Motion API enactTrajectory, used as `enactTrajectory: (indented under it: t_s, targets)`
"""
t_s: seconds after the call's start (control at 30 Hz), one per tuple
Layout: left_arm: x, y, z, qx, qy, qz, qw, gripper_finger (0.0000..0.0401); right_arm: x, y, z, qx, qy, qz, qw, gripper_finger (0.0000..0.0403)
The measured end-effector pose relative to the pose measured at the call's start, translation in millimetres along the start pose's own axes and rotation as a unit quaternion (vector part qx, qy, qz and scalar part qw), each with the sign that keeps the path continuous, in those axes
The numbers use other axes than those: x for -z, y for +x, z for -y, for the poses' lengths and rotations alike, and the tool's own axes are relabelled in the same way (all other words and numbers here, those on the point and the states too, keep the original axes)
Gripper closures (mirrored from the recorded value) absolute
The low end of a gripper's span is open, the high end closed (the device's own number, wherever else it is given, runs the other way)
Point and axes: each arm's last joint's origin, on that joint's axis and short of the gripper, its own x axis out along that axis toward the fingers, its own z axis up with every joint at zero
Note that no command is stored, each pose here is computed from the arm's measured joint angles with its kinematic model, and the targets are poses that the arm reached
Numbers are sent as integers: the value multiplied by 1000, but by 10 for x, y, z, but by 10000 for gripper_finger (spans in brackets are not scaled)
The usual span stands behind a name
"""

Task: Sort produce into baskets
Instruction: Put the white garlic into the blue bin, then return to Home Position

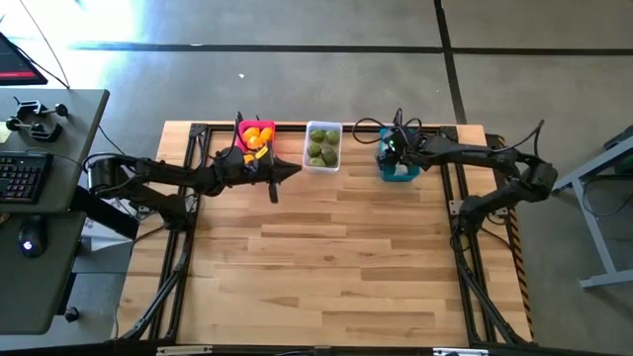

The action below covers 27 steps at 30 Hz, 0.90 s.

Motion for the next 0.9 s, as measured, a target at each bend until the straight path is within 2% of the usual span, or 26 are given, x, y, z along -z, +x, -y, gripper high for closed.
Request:
enactTrajectory:
  t_s: [0.13,0.33,0.47,0.63,0.73,0.83,0.9]
  targets:
    - [31,-38,-50,-12,-4,4,1000,401,90,57,21,0,-3,-8,1000,213]
    - [131,-226,-118,-30,-25,51,998,401,145,84,37,3,0,-17,1000,120]
    - [145,-279,-148,-38,-23,65,997,401,110,43,37,9,-15,-27,999,97]
    - [140,-292,-184,-45,-23,65,997,401,73,-92,81,17,-29,-25,999,94]
    - [96,-320,-194,-46,-21,70,996,401,81,-208,114,9,-34,-21,999,106]
    - [61,-362,-197,-50,-16,61,997,401,108,-294,118,4,-49,-20,999,144]
    - [32,-393,-198,-54,-11,56,997,401,111,-288,114,4,-53,-15,998,186]
